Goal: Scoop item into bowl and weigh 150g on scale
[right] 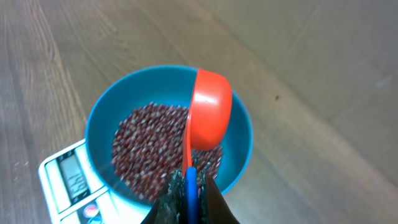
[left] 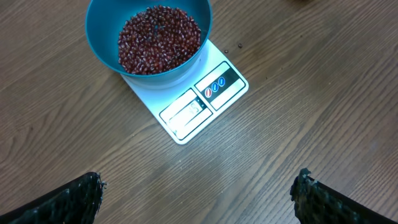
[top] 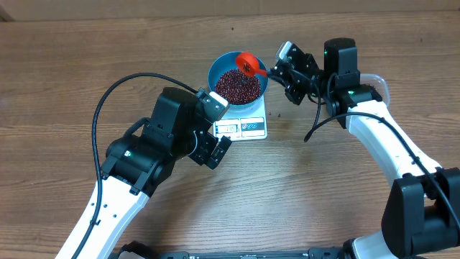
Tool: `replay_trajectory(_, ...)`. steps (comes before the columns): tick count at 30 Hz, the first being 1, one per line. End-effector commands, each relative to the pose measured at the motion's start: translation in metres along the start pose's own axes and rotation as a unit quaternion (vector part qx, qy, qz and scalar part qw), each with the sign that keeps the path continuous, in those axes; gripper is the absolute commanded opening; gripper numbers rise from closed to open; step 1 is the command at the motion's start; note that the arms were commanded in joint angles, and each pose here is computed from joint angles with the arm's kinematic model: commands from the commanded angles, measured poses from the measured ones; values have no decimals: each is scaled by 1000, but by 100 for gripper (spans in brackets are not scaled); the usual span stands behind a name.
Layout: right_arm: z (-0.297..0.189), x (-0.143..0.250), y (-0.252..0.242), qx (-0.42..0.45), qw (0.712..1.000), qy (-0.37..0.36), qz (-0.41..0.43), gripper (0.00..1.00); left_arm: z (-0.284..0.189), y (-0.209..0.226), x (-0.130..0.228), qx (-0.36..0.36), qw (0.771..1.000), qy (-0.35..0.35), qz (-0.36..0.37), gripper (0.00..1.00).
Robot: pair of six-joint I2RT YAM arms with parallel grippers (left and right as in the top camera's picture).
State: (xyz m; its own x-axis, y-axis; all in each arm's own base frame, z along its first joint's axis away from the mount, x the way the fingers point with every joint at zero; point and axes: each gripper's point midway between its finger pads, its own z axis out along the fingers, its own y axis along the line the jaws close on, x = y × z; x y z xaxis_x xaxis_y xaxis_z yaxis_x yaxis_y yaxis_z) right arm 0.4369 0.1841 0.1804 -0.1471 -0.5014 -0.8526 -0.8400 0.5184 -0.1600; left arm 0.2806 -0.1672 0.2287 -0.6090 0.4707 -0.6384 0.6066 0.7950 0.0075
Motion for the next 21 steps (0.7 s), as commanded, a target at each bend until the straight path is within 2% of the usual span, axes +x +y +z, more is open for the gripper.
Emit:
replay_trajectory(1, -6, -8, 0, 8, 1000, 2, -13, 4, 0, 1, 1, -1, 1000, 1, 8, 100)
replay_trajectory(4, -8, -3, -19, 56, 998, 21, -34, 4, 0, 1, 1, -1, 1000, 1, 8, 100)
replay_trajectory(8, -7, -11, -4, 14, 999, -5, -31, 4, 0, 1, 1, -1, 1000, 1, 8, 100)
replay_trajectory(21, -7, -11, -1, 7, 1000, -7, -28, 4, 0, 1, 1, -1, 1000, 1, 8, 100)
